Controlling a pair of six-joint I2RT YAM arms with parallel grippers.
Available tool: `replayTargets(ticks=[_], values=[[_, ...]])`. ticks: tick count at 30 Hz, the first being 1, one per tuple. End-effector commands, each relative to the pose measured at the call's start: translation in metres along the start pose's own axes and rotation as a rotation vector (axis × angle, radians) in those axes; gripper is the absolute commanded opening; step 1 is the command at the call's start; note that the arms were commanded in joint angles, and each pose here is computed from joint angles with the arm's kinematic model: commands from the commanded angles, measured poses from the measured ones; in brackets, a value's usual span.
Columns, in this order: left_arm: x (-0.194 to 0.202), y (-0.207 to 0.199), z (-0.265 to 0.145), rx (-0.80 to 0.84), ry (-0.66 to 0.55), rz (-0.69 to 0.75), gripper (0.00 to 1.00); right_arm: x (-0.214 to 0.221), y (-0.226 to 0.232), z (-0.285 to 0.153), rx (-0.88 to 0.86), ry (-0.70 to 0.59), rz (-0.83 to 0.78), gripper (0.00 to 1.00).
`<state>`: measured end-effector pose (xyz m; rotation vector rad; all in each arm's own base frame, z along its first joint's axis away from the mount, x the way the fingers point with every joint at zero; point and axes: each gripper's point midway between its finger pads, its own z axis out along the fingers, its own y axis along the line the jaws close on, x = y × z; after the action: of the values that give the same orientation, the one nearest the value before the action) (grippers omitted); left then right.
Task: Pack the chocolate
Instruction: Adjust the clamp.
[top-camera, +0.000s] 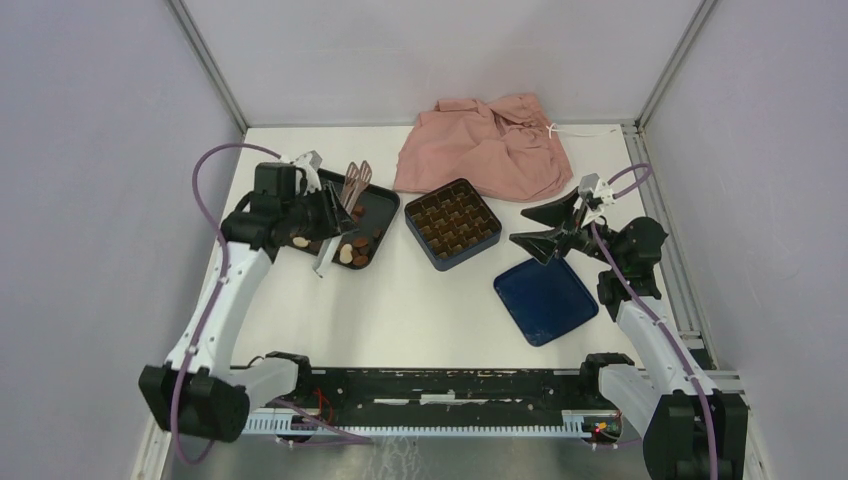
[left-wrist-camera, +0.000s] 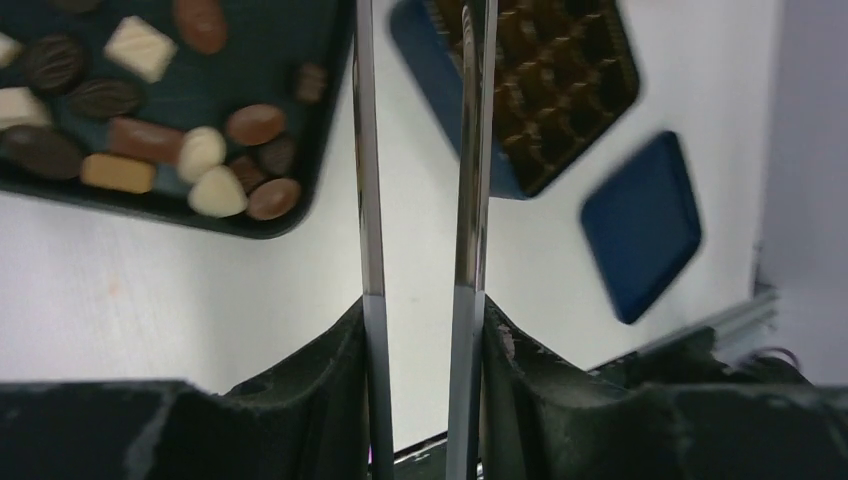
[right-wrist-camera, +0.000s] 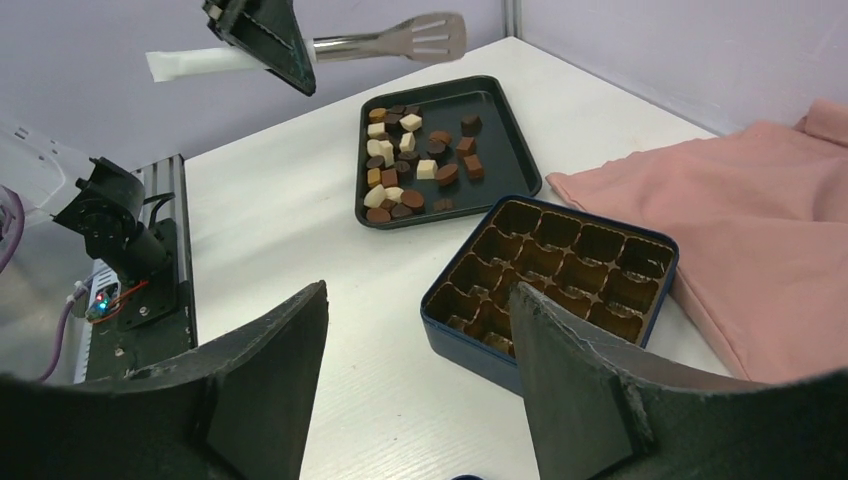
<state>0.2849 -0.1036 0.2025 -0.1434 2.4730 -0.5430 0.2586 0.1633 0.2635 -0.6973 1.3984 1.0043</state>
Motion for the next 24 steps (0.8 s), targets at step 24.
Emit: replayTargets(ticks=[24], values=[[0.028, -0.303, -0.211, 1.604, -0.579, 0.204, 0.02, -0.166, 0.097, 0.033, -0.348, -0.275, 0.251, 0.83]])
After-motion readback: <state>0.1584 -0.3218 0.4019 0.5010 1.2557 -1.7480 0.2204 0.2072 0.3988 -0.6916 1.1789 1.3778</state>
